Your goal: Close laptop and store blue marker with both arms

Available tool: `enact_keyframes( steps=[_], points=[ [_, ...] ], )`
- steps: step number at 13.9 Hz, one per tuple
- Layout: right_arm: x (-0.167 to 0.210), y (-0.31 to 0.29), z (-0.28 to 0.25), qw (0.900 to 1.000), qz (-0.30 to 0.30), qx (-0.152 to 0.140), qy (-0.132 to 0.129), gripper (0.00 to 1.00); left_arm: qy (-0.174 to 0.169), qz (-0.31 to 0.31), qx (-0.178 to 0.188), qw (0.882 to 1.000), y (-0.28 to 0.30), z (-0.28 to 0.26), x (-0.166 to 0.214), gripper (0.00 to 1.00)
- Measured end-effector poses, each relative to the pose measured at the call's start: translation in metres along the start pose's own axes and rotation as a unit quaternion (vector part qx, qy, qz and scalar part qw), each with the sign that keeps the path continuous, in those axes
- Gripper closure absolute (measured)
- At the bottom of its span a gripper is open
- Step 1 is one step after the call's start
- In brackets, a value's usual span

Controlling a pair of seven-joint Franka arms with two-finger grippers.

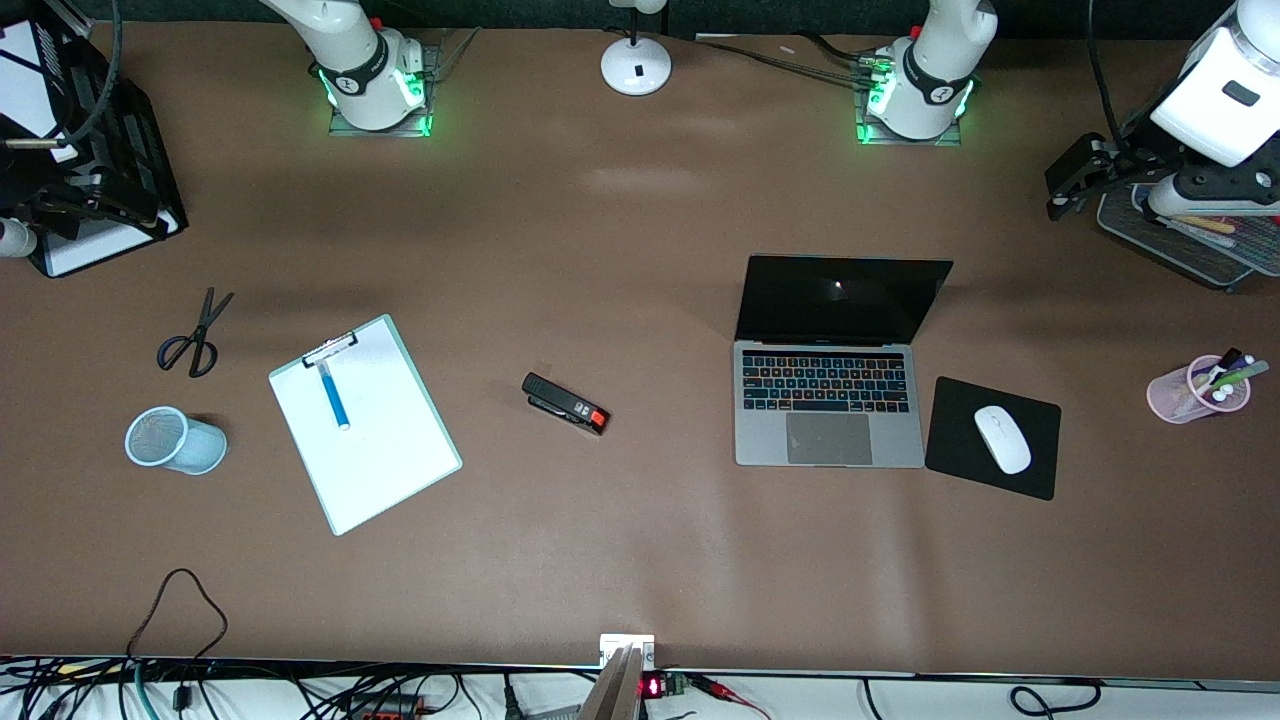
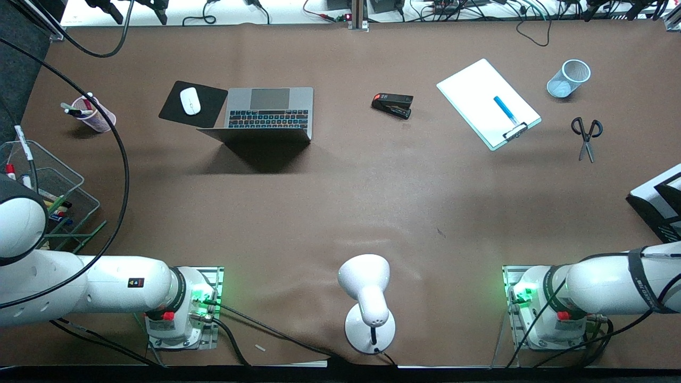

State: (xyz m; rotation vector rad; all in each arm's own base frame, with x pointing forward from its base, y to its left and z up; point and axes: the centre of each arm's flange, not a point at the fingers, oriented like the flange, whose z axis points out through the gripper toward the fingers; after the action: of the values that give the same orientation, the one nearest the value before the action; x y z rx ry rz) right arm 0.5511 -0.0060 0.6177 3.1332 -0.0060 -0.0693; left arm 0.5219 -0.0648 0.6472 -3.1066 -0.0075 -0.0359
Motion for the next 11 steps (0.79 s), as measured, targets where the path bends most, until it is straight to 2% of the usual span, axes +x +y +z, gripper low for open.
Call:
enact_keyframes(
  steps=[11],
  points=[
    [0.0002, -0.0038, -0.0004, 1.0, -0.003, 0.0, 0.001, 0.0, -0.001, 0.0, 0.0, 1.0, 0.0, 0.001, 0.0007, 0.0]
  ],
)
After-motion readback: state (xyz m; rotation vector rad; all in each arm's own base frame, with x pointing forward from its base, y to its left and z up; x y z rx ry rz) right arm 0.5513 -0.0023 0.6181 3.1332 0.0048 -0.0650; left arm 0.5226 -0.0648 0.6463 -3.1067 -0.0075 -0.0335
